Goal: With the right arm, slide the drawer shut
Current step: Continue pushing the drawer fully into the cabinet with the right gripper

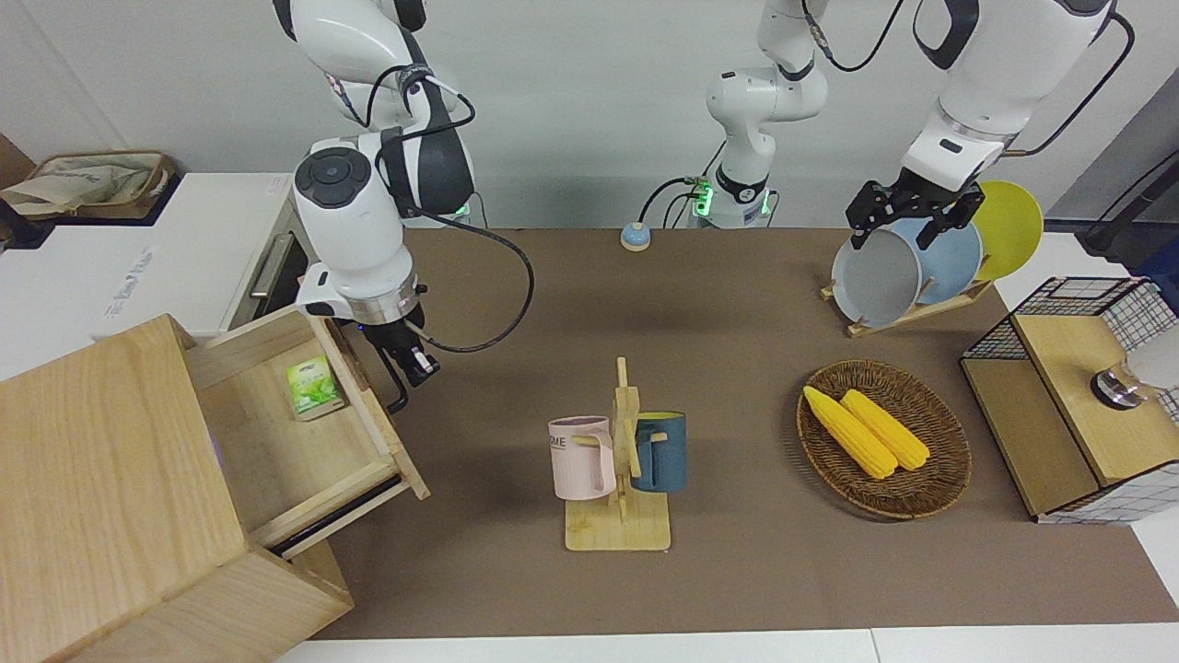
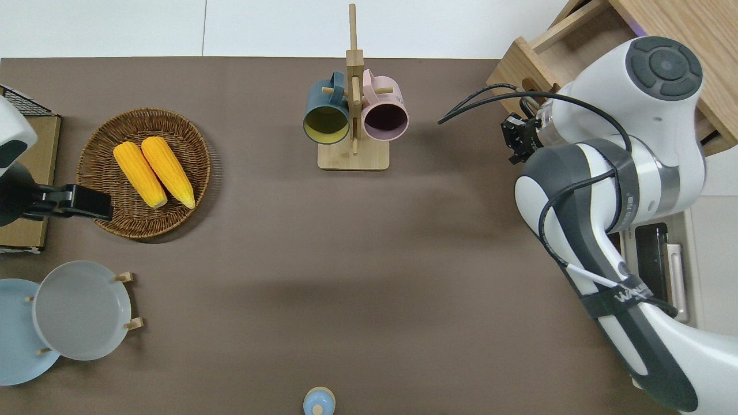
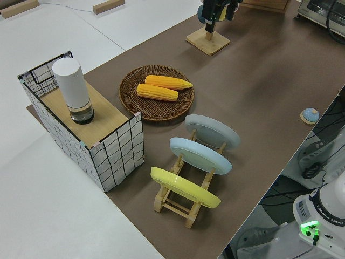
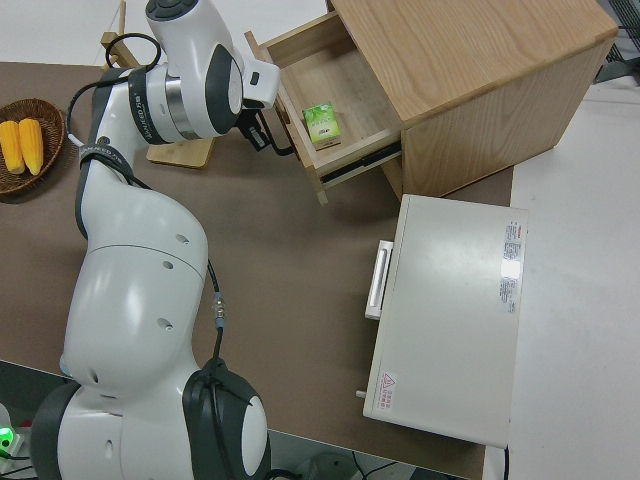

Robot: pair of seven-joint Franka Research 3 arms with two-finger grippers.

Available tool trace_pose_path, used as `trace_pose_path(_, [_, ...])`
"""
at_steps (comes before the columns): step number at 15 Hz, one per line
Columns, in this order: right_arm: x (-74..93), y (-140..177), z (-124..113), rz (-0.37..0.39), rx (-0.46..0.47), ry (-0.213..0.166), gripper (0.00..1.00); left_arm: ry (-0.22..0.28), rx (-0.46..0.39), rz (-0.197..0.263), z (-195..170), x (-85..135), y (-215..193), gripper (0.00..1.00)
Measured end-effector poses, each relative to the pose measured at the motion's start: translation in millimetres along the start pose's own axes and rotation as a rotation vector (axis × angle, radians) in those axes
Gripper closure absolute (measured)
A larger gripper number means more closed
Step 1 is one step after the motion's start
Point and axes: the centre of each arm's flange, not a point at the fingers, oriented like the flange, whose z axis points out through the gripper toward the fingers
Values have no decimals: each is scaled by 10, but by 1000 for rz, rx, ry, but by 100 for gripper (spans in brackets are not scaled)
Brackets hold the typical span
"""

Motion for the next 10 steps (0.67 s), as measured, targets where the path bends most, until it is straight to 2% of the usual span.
trace_pose_path(5, [351, 150, -24, -34, 13, 14, 99, 0, 0, 0, 0, 0, 0, 0])
trace_pose_path(10, [562, 274, 15, -107, -21, 52, 99, 0, 0, 0, 0, 0, 0, 0])
